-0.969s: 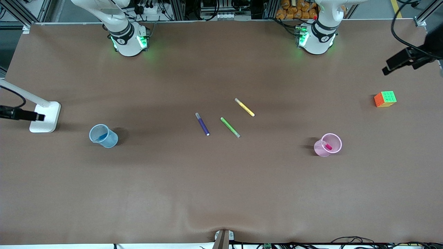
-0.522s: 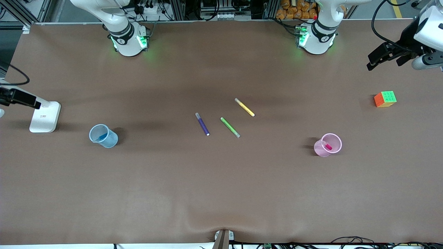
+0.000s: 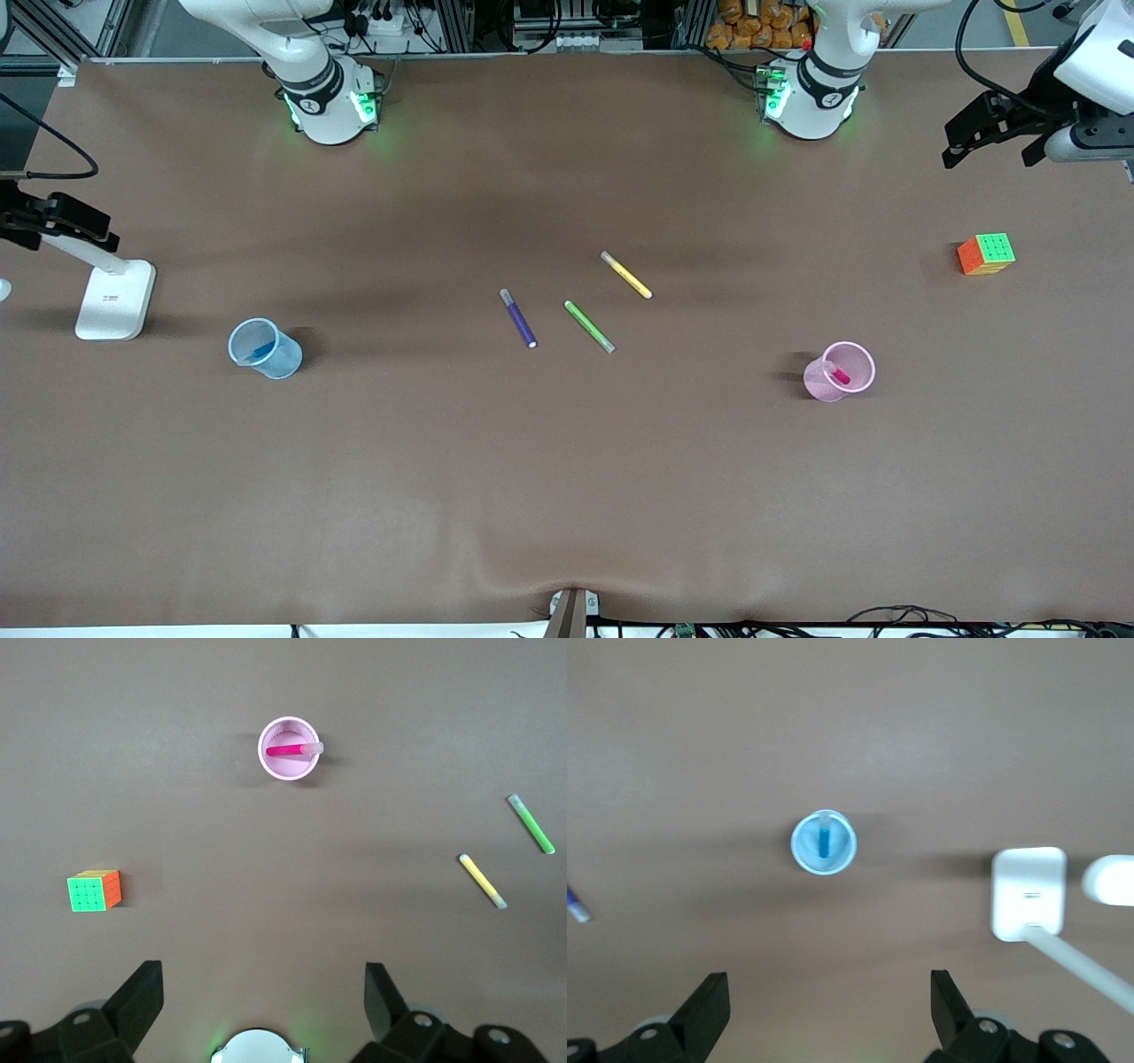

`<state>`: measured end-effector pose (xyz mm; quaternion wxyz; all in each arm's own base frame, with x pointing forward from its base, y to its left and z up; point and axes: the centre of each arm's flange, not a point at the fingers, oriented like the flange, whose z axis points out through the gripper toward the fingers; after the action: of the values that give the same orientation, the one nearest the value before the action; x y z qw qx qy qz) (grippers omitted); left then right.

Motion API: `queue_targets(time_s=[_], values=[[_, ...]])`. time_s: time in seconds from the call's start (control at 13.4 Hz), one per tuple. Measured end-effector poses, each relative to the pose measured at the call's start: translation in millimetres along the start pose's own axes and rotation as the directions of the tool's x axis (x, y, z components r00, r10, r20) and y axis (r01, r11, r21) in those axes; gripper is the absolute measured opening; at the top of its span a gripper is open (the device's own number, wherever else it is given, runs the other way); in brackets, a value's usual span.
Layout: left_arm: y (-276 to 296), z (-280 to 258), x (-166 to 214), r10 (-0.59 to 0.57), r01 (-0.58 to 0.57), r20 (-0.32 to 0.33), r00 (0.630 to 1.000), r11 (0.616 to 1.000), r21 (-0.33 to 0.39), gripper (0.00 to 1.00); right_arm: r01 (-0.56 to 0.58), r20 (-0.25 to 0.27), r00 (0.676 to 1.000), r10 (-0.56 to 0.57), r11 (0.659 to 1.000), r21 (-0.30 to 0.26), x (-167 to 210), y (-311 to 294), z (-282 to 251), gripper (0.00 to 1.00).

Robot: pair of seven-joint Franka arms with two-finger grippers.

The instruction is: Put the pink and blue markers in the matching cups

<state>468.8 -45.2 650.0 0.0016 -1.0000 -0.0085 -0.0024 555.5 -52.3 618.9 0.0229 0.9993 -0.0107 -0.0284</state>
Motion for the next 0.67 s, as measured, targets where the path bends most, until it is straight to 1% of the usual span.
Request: queue_targets(time_s=[0.07,0.15,0.22,0.3,0.52,0.67], values=[[-0.8,-0.3,0.0,0.001,-0.001,-0.001,1.000,1.000,0.008,1.00,0.003,-0.008,1.000,-0.003,1.000,-0.005,3.6,-2.0,-8.2,1.00],[-1.5,-0.6,-0.1,0.002,-0.002,-0.001,1.000,1.000,0.019,1.00,0.007,-0.016,1.000,-0.007,1.000,0.001,5.3,-5.2,-17.3,1.00],[-0.8,-0.6,-0.5,0.005,-0.005,0.001,1.000,1.000,0.028,1.00,0.013,-0.015,1.000,-0.012,1.000,0.018,4.6,-9.7,-23.6,1.00],[2.3,-0.1,-1.5,0.011,-0.011,0.006,1.000,0.999,0.032,1.00,0.015,-0.013,1.000,-0.014,0.999,0.033,3.0,-11.6,-27.9,1.00],[12.5,2.7,-6.1,0.029,-0.031,0.036,0.999,0.999,0.041,1.00,0.015,-0.030,0.999,-0.014,0.999,0.036,-0.8,-11.6,-43.0,1.00],[12.9,3.5,-6.6,0.030,-0.032,0.043,0.999,0.999,0.042,1.00,0.017,-0.019,1.000,-0.016,0.999,0.046,-10.1,-12.0,-54.3,1.00]])
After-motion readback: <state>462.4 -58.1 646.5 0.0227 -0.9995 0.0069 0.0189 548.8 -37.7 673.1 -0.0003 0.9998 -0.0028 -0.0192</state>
